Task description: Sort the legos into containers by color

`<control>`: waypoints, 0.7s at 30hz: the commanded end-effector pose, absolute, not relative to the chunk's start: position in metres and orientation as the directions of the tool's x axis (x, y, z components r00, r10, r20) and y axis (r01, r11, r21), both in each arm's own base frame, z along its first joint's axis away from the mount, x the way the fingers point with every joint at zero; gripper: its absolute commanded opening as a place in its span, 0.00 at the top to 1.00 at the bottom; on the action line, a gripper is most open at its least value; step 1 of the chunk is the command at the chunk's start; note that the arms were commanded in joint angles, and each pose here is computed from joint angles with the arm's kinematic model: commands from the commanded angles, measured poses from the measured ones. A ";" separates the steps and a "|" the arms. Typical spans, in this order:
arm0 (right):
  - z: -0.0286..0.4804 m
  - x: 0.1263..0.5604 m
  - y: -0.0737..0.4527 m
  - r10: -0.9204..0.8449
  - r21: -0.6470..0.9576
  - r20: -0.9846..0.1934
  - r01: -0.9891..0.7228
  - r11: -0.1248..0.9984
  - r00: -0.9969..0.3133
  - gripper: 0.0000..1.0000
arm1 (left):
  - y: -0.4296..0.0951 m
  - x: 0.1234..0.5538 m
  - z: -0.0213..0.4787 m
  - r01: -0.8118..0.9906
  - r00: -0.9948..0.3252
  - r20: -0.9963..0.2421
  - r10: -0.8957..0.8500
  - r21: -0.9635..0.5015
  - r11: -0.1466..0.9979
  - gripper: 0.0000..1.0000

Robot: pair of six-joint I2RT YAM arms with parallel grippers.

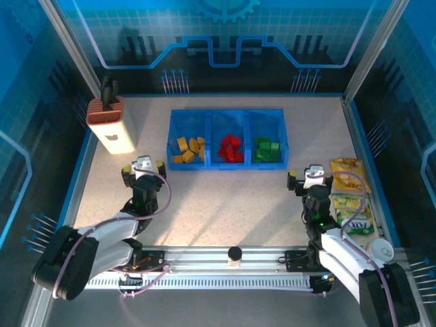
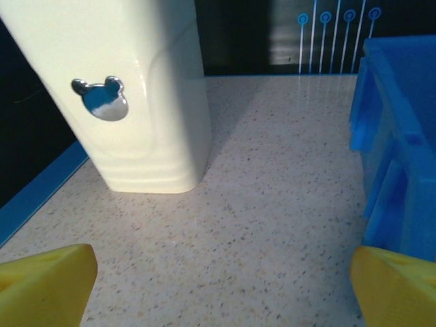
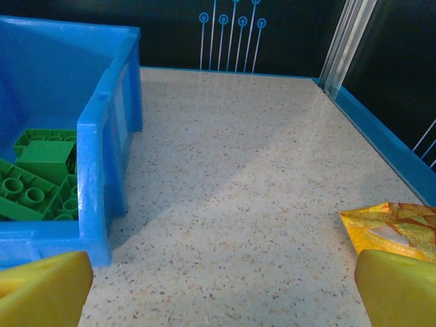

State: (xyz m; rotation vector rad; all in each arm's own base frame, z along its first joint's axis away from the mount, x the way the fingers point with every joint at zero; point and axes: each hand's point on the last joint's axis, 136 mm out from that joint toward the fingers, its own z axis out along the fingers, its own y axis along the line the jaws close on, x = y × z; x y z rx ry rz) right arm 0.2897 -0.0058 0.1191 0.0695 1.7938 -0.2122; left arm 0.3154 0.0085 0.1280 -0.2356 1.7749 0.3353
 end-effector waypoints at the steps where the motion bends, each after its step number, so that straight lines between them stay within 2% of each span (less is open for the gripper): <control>1: 0.148 0.297 -0.007 -0.046 -0.060 -0.995 0.166 0.984 -0.091 0.00 | 0.002 0.328 0.144 -0.281 -0.117 -0.993 -0.008 0.025 0.959 0.03; 13: 0.148 0.317 0.002 -0.038 -0.038 -0.999 0.124 0.992 -0.003 0.00 | 0.011 0.337 0.145 -0.270 -0.035 -0.999 -0.022 -0.012 0.963 0.01; 16: 0.142 0.326 0.007 -0.060 -0.062 -0.998 0.104 0.993 -0.025 0.00 | 0.023 0.343 0.133 -0.298 -0.041 -0.998 -0.057 -0.042 0.954 0.01; 19: 0.129 0.340 0.011 -0.081 -0.087 -0.994 0.082 0.993 -0.072 0.00 | 0.017 0.351 0.129 -0.250 -0.061 -0.997 -0.047 -0.031 0.968 0.01; 21: 0.120 0.352 0.029 -0.137 -0.137 -0.986 -0.009 0.991 -0.096 0.00 | 0.009 0.351 0.127 -0.206 -0.071 -0.997 -0.035 -0.020 0.978 0.01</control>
